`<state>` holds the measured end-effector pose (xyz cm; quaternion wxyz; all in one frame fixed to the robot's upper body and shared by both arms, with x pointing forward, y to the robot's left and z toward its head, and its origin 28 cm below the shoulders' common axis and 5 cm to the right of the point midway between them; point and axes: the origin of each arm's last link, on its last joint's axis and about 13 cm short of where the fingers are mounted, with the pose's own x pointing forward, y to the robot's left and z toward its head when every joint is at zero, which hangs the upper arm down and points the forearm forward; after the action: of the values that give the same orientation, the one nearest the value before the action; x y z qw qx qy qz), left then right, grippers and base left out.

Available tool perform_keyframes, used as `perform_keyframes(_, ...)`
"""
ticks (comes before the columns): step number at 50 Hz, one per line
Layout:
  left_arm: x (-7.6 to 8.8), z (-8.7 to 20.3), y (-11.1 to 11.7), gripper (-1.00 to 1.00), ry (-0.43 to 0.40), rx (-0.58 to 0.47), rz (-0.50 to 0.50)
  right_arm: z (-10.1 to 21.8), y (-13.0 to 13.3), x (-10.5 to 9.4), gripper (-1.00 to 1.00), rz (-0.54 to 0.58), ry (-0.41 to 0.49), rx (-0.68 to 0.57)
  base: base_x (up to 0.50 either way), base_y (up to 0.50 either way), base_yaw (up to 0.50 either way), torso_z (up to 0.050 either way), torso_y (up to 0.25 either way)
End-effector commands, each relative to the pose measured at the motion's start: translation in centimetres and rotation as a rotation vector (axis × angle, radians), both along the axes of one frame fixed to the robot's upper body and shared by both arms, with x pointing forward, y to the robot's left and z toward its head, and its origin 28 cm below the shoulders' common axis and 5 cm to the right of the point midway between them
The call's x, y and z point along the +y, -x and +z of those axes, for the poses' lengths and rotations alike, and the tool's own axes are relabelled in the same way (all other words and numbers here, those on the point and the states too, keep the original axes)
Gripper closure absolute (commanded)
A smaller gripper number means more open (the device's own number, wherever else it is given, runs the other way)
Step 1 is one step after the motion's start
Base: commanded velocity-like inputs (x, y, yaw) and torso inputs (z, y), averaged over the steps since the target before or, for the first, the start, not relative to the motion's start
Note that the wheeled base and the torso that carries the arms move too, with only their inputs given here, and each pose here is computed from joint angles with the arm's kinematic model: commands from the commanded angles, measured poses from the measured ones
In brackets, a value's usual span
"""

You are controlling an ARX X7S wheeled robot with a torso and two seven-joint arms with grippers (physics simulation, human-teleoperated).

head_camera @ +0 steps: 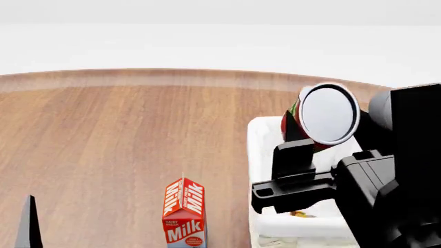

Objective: Pick up the alphabet soup and the tomato sauce, and put them in the basket.

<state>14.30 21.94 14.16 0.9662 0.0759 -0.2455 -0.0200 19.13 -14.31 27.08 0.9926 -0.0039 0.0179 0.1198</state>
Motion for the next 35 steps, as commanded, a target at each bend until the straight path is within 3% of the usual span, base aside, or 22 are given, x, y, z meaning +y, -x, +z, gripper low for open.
perform_keyframes(1, 0.0, 0.1, 0.1, -1.0, 0.002, -0.002, 0.0, 1.3, -4.1, -0.1, 1.0, -0.085, -0.001, -0.038, 0.0, 0.0, 0.0, 0.0, 0.0)
perform_keyframes(22, -0.1, 0.0, 0.2, -1.0, 0.002, -0.004, -0.009, -2.6, -11.1, 0.2, 1.0, -0.203, 0.009, 0.056, 0.0, 0.0, 0.0, 0.0, 0.0)
perform_keyframes(35, -0.2, 0.1, 0.0, -1.0, 0.002, -0.004, -0.013, -4.0, -13.6, 0.1, 1.0, -0.242, 0.007, 0.026, 0.0, 0.0, 0.0, 0.0, 0.0)
